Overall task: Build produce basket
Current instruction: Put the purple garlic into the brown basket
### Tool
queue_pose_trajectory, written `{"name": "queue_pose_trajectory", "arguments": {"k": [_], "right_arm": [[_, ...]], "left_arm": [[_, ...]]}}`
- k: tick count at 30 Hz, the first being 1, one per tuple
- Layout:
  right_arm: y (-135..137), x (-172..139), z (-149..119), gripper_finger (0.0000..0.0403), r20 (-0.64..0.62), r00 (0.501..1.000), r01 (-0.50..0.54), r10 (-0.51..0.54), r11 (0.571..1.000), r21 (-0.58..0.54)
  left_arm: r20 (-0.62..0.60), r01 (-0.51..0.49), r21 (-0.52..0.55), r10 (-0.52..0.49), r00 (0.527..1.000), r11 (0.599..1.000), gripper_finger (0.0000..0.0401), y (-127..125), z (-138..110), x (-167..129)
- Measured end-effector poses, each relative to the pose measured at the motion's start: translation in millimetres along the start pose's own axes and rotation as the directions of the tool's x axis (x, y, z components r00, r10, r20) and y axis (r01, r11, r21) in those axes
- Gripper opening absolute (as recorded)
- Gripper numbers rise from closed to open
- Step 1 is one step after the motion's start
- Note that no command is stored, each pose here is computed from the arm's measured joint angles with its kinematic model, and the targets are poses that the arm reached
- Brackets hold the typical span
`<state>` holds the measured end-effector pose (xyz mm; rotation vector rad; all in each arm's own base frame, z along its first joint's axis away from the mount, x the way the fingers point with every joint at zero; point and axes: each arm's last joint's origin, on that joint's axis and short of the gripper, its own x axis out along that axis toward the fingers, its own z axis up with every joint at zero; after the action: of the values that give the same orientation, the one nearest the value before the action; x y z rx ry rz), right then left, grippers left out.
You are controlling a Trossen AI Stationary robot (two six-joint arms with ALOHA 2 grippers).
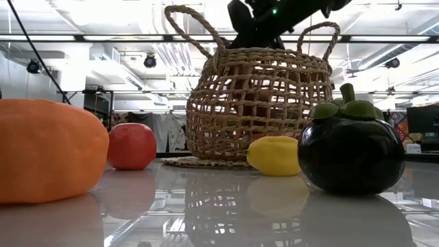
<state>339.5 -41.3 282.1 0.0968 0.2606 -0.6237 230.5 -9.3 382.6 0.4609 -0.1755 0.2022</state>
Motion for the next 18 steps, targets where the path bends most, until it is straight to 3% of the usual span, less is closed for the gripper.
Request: {"name": "queue_pose_trajectory", "arguments": {"k": [18], "right_arm": [[-0.4, 5.4, -7.7, 0.0037, -0.041, 0.999, 0.013, -0.011, 0.999, 0.045]], "left_arm": [[0.015, -0.008, 0.005, 0.008, 1.0, 1.0, 0.0102, 0.8, -0.1, -3.5]]}}
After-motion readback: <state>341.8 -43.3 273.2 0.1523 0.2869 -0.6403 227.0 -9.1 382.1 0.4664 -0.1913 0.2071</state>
